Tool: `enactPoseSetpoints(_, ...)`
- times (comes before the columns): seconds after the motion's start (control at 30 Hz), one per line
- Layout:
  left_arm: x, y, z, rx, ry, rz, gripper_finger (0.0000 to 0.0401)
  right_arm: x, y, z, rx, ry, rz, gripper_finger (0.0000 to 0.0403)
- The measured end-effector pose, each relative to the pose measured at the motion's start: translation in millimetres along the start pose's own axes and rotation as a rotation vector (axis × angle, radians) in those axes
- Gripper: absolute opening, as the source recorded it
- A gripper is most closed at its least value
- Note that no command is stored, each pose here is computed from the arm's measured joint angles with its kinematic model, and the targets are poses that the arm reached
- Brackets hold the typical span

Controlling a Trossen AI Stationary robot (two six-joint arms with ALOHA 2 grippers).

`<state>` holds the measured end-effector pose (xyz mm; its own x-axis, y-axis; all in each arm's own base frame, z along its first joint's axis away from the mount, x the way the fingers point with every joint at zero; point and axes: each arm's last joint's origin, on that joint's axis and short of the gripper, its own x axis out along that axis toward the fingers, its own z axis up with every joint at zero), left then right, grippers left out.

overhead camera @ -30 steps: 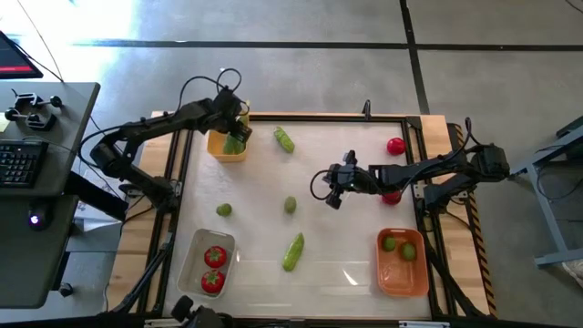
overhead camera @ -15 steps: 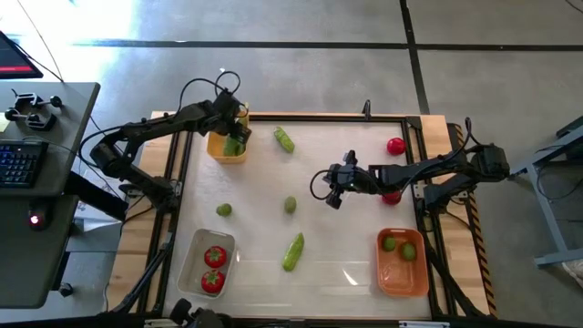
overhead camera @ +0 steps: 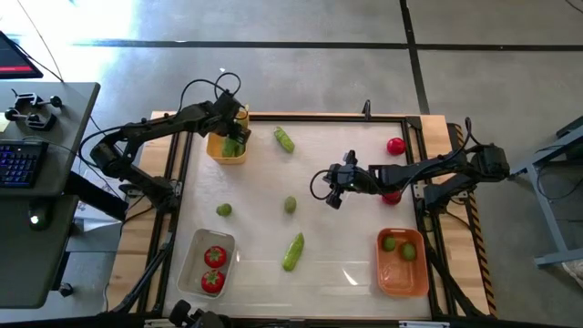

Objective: Sort produce into baskets
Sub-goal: Put the green cucumber into the yellow bin

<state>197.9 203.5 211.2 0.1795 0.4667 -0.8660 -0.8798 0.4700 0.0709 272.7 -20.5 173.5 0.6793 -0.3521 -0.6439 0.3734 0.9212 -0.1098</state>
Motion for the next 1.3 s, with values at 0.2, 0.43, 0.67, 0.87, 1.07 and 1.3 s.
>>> enactPoseSetpoints(0.2,0.0,-0.1,0.0,0.024,0.001,-0.003,0.0118,0.0,0.0,0.0,0.000,0.000,0.000,0.0014)
enactPoseSetpoints(0.43,0.0,0.1,-0.9,0.025,0.009,-0.001,0.0144,0.0,0.0,0.0,0.000,0.000,0.000,0.0014)
enactPoseSetpoints(0.67,0.0,0.5,-1.4,0.014,0.014,0.008,0.0203,0.0,0.0,-0.1,0.000,0.000,0.000,0.0014)
enactPoseSetpoints(0.87,-0.1,1.9,-1.1,-0.023,0.001,0.057,0.0212,0.0,0.0,0.0,0.000,0.000,0.000,0.0014)
enactPoseSetpoints(1.07,-0.1,2.4,-0.8,0.017,-0.003,0.077,0.0211,0.0,0.0,-0.1,0.000,0.000,0.000,0.0014)
enactPoseSetpoints(1.3,-0.1,1.4,-0.5,0.096,0.000,0.046,0.0211,0.0,0.0,-0.1,0.000,0.000,0.000,0.0014)
